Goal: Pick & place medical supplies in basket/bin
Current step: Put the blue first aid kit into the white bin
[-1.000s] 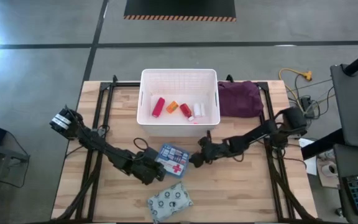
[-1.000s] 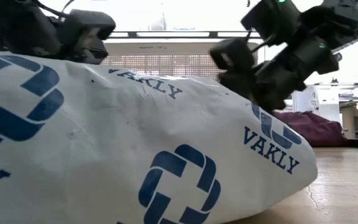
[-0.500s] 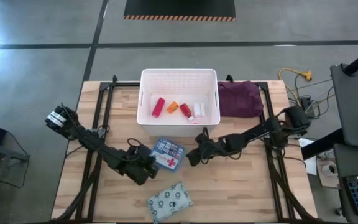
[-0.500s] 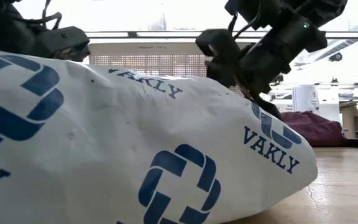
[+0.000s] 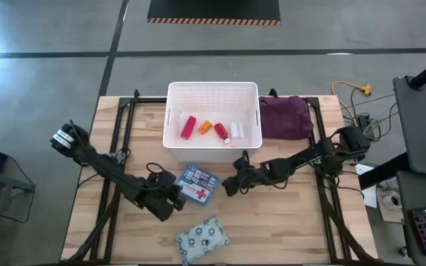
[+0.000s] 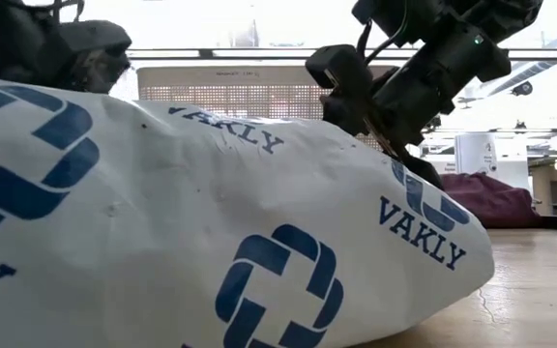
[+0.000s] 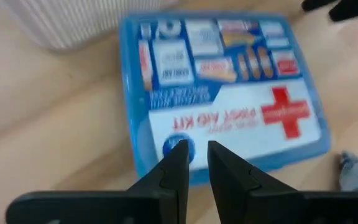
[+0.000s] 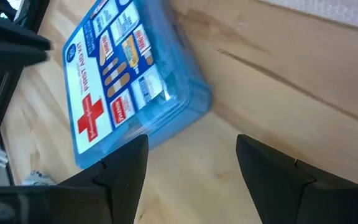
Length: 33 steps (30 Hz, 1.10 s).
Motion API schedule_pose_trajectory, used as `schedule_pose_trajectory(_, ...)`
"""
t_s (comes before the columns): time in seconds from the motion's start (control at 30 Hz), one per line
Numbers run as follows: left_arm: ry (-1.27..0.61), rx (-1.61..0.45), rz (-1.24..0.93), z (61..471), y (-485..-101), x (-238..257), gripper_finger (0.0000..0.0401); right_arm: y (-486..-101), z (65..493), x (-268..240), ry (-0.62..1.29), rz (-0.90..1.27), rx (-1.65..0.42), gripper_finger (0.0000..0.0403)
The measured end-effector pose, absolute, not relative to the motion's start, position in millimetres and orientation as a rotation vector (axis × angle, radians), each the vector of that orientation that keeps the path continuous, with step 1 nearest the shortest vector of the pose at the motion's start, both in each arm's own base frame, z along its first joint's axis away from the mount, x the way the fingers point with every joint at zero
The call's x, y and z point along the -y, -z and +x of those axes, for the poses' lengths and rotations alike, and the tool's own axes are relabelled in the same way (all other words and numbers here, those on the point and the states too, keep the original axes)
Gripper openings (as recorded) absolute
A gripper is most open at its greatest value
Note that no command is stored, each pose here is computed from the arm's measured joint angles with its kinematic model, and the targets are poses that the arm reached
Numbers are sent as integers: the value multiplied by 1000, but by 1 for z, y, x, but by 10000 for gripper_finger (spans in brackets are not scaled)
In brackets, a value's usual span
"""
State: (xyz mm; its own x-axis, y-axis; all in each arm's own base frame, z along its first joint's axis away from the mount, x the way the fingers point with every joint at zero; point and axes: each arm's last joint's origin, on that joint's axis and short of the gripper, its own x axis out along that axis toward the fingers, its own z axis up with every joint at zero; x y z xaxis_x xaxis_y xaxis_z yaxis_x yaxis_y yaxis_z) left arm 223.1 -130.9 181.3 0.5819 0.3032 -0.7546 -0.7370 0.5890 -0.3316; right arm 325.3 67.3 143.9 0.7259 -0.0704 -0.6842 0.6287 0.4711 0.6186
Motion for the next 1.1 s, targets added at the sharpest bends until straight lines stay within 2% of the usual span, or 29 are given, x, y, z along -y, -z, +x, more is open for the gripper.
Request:
schedule_pose_trajectory(0.13, -725, -640, -611, 222, -207, 129, 42, -144, 325, -67, 473, 994, -637, 235)
schedule_pose_trajectory(0.23, -819, -693, -581, 213, -198, 121, 42, -144, 325, -67, 474, 991, -636, 235)
schedule_pose_trajectory(0.37, -870, -737, -711, 204, -171, 116, 42, -145, 326, -69, 453, 995, -620, 235)
schedule_pose_trajectory(0.53, -919, -640, -846, 193, -156, 108, 42, -154, 333, -77, 374, 978, -568, 235)
schedule_pose_trajectory(0.63, -885, -569, -969, 187, -144, 103, 42, -161, 337, -80, 345, 958, -559, 225)
schedule_pose_trajectory(0.73, -786, -463, -1112, 183, -134, 100, 41, -161, 342, -81, 338, 958, -563, 200)
schedule_pose_trajectory(0.87, -742, -357, -1207, 171, -121, 91, 36, -155, 351, -84, 318, 974, -594, 139)
schedule_pose_trajectory(1.1, -754, -346, -1247, 159, -110, 82, 33, -156, 376, -91, 281, 984, -603, 35)
